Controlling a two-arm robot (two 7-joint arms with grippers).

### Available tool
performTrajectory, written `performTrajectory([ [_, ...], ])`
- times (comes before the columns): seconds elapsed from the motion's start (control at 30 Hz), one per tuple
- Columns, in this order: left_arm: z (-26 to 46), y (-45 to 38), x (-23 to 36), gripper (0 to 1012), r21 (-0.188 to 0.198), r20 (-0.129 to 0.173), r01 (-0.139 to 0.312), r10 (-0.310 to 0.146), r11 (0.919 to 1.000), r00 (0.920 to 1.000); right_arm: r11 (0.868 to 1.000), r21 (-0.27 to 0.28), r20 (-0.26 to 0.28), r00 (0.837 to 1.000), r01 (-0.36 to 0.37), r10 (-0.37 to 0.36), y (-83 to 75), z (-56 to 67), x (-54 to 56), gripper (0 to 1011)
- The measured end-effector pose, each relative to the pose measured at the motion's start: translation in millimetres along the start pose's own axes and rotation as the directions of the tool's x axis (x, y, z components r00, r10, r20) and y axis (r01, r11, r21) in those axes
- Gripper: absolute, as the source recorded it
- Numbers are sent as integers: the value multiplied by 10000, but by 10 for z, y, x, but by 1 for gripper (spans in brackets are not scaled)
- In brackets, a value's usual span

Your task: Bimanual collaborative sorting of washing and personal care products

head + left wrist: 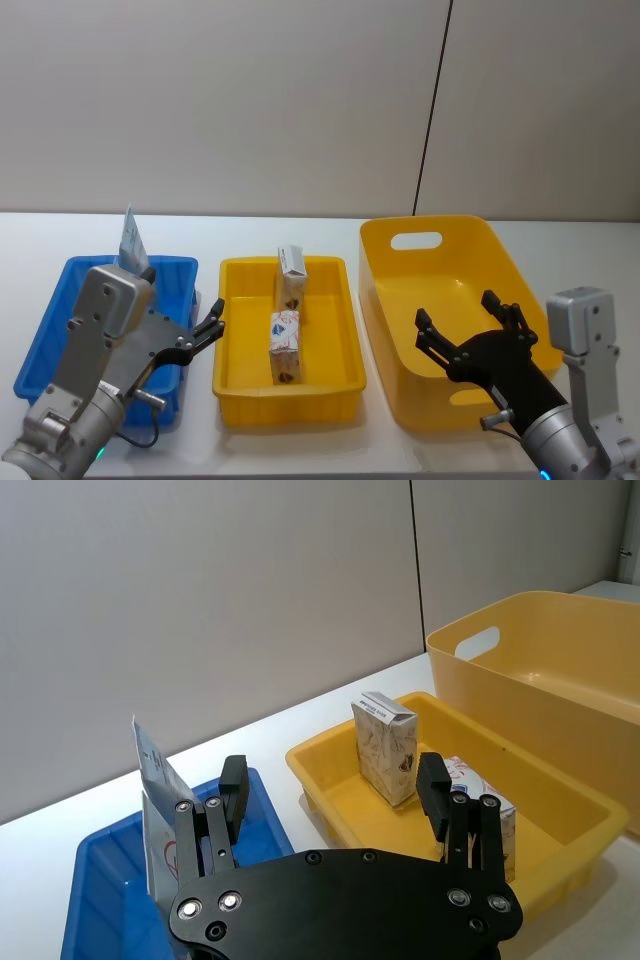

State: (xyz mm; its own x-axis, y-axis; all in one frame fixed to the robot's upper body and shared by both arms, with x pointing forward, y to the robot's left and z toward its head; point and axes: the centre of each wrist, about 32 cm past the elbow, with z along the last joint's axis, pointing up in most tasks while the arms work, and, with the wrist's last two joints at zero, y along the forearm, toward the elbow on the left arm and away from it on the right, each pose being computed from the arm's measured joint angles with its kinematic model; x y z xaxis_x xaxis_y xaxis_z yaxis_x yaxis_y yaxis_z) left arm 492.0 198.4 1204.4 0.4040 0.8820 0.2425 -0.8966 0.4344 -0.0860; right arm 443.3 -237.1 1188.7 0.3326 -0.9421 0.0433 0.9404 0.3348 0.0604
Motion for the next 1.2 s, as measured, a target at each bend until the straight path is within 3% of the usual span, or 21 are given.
performTrajectory([
  [1.2,0,0,0,1001,0,0,0,0,10000,10000,10000,-1,0,10000,1,-1,0,0,0,1002],
])
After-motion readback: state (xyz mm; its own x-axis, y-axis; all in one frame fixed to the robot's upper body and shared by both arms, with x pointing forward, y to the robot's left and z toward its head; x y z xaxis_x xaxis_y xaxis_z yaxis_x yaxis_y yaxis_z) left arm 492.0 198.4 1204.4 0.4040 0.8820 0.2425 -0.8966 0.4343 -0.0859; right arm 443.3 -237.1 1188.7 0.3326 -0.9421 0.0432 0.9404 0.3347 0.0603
